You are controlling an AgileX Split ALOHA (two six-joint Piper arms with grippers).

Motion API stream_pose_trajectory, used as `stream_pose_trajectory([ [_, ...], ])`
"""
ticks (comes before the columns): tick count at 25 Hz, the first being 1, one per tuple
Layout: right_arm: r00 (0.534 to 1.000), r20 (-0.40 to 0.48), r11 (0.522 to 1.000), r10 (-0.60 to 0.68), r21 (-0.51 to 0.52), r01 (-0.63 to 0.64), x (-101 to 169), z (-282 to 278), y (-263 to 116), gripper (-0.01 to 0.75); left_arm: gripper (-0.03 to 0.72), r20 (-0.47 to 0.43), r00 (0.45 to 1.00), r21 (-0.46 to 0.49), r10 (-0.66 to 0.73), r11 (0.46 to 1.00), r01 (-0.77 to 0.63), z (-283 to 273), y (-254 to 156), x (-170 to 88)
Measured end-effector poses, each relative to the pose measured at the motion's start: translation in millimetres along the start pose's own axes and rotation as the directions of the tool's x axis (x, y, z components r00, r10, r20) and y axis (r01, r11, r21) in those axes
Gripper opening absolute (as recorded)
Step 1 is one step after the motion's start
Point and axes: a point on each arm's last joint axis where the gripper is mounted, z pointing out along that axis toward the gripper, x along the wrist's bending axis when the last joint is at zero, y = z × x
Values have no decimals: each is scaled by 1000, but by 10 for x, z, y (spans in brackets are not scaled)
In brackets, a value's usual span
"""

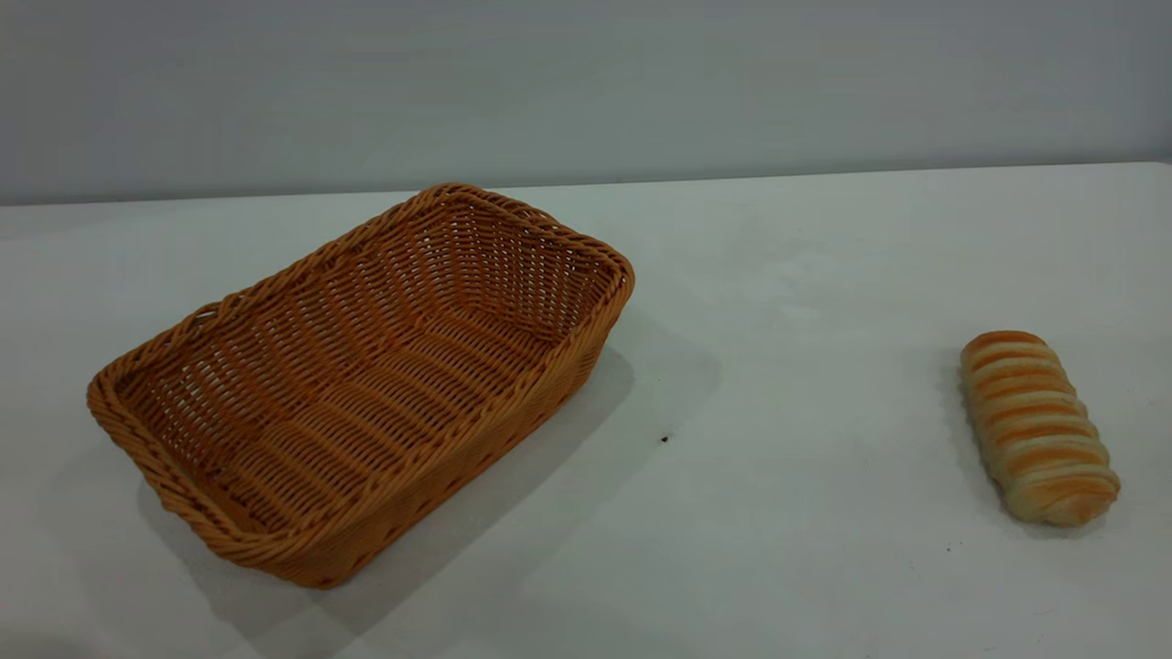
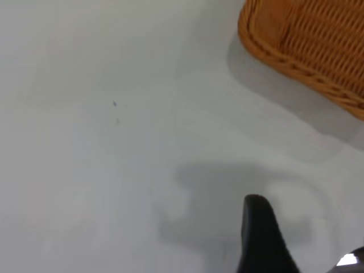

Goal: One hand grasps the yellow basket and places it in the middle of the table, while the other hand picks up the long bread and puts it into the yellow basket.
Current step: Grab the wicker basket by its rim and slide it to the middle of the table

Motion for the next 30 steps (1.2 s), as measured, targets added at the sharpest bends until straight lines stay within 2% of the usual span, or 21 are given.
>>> stream_pose_trajectory([
  [5, 999, -40, 1000, 14, 23, -13, 39, 71, 37, 358, 462, -15, 995, 112, -100, 989, 101, 322, 326, -43],
  [10, 997, -78, 1000, 0, 20, 2, 78, 68, 39, 358, 462, -23, 977, 215, -210, 954, 210, 667, 514, -118],
  [17, 988, -137, 997, -72, 25, 76, 159, 58, 24, 358, 460, -10, 938, 395, -347, 860, 323, 1203, 550, -296],
  [22, 986, -149, 996, -69, 45, 76, 170, 56, 6, 358, 460, -68, 912, 506, -405, 773, 381, 1533, 481, -371],
  [25, 985, -161, 997, -58, 49, 66, 182, 54, 3, 358, 460, -102, 902, 531, -419, 744, 405, 1640, 438, -383],
  [30, 983, -180, 997, -41, 51, 51, 199, 51, 3, 358, 460, -154, 873, 512, -462, 719, 470, 1762, 441, -381],
])
